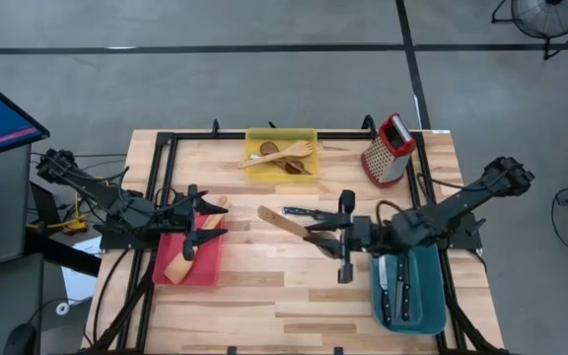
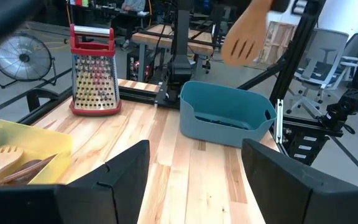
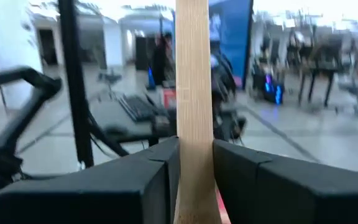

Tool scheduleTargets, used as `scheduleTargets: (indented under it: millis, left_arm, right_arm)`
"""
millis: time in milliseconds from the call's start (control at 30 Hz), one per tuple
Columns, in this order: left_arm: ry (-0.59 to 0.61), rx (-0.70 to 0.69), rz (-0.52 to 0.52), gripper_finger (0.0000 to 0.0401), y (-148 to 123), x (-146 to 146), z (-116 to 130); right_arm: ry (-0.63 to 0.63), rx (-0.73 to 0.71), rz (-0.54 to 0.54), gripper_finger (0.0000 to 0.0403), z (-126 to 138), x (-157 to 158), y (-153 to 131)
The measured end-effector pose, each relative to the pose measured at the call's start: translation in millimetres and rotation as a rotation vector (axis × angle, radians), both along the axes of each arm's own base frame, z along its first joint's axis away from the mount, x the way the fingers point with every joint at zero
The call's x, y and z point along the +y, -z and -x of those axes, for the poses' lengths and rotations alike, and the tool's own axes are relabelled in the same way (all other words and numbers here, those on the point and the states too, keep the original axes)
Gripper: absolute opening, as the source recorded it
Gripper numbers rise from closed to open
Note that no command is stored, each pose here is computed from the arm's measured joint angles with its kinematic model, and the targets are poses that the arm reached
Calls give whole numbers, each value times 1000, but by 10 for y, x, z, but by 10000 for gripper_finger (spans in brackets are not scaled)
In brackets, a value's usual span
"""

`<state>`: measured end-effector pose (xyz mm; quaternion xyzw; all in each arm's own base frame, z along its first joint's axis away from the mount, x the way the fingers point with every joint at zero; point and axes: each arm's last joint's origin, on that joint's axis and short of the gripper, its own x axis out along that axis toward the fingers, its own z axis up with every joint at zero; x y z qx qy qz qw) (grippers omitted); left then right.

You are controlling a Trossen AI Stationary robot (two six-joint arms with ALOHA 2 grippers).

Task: Pick & Place Kitchen Items
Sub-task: Put the brown serving spoon into the yellow bin

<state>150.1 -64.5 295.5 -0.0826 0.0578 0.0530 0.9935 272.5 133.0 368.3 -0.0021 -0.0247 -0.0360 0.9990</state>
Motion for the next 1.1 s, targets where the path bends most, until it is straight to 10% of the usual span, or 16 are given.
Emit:
scheduleTargets:
  millis: [1100]
  left_arm:
    - [-1,-6,3,237,-6,0,-2]
  right_arm:
    - [-492,-598,136,82,610,655,-495]
